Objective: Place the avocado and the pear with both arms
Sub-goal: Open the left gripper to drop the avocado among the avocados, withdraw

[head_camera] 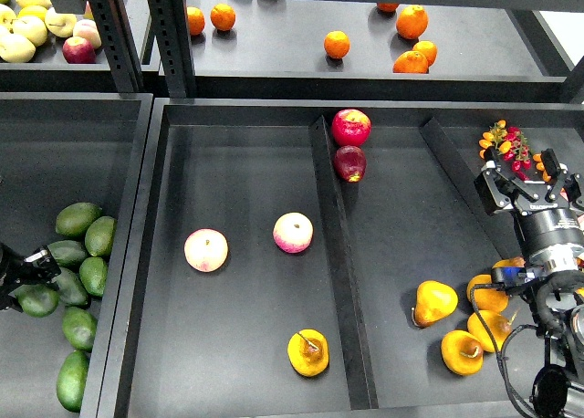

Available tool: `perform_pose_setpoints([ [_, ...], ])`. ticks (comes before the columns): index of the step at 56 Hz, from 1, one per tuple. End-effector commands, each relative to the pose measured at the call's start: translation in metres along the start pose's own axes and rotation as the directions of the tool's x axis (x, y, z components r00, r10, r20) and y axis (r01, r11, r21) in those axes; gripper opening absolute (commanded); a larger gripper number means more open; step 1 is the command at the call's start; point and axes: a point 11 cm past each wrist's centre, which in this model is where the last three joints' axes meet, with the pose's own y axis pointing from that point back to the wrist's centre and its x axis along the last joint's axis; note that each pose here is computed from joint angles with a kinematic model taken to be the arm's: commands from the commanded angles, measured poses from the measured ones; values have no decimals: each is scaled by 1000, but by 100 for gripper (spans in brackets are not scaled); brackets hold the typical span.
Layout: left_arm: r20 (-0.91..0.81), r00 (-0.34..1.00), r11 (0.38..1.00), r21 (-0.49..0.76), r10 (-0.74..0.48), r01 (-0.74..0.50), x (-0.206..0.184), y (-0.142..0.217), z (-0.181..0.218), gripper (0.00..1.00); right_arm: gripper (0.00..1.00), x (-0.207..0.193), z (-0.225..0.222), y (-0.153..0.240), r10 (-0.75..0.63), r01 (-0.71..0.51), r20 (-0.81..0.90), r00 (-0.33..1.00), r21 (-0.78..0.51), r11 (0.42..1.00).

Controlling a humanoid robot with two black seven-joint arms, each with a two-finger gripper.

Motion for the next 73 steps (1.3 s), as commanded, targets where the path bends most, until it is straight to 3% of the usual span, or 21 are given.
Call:
perform_pose_setpoints([
  [1, 13, 1000, 1000, 5, -15, 15, -8, -6, 2, 50, 100, 1, -1, 1, 2, -2, 1, 1000, 3, 1000],
  [18, 26, 1000, 1000, 8, -11, 11, -8, -6, 3, 59, 100, 0, -1, 1, 0, 0, 0, 1000, 4, 1000],
  [46, -1, 1000, 1000, -19, 3, -3, 0, 0, 5, 88, 100, 5, -2, 5, 14, -14, 1, 1000, 6, 1000],
  [73, -82, 995, 994, -90, 54, -62, 29, 29, 3, 98, 100, 8, 1, 6, 21, -21, 0, 1000, -2, 1000],
])
